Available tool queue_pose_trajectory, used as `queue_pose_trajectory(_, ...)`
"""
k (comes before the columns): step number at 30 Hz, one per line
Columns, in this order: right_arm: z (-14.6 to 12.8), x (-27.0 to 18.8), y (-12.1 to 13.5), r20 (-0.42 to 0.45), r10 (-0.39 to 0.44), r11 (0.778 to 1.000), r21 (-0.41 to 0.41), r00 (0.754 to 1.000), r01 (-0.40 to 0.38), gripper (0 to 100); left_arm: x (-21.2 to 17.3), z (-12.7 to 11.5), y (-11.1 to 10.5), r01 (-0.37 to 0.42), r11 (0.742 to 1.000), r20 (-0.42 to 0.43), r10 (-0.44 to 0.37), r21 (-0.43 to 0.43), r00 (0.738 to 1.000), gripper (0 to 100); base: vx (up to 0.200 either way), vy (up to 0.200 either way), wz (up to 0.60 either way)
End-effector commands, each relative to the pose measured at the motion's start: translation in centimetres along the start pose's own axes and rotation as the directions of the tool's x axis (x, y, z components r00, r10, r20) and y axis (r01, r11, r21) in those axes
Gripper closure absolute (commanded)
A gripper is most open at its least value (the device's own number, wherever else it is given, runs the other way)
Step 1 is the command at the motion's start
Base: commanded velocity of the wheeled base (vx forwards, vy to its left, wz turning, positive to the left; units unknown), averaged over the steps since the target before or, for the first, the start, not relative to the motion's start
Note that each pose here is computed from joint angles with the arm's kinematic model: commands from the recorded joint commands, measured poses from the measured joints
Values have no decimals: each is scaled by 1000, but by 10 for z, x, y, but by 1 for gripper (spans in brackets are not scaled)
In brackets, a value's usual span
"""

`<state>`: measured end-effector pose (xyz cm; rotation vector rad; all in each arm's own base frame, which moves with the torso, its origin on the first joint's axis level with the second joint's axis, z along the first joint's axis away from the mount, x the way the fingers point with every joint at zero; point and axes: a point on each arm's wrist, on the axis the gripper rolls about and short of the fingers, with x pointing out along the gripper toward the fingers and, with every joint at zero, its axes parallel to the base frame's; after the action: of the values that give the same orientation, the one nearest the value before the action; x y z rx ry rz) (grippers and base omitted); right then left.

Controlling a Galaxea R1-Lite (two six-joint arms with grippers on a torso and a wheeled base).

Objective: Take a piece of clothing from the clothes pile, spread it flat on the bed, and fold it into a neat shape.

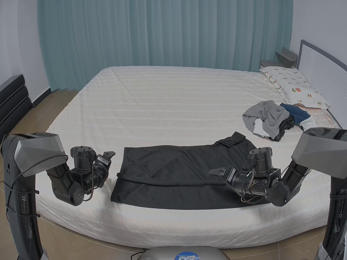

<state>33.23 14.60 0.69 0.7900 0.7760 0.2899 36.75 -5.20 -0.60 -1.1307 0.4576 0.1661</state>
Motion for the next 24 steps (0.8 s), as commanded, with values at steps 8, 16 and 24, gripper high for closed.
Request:
queue_pose_trajectory(8,-11,36,4,-85,-50,999,-12,995,49,0,0,-1,0,-1,1000,-2,1,17,1000,0,0,0,0)
queue_pose_trajectory(16,-8,47,4,-78,-48,999,-13,996,47,0,0,-1,0,0,1000,-3,0,17,1000,0,0,0,0)
queue_pose_trajectory(24,3,66,9,-22,-41,999,-17,999,41,0,0,-2,0,-1,1000,-5,1,20,1000,0,0,0,0)
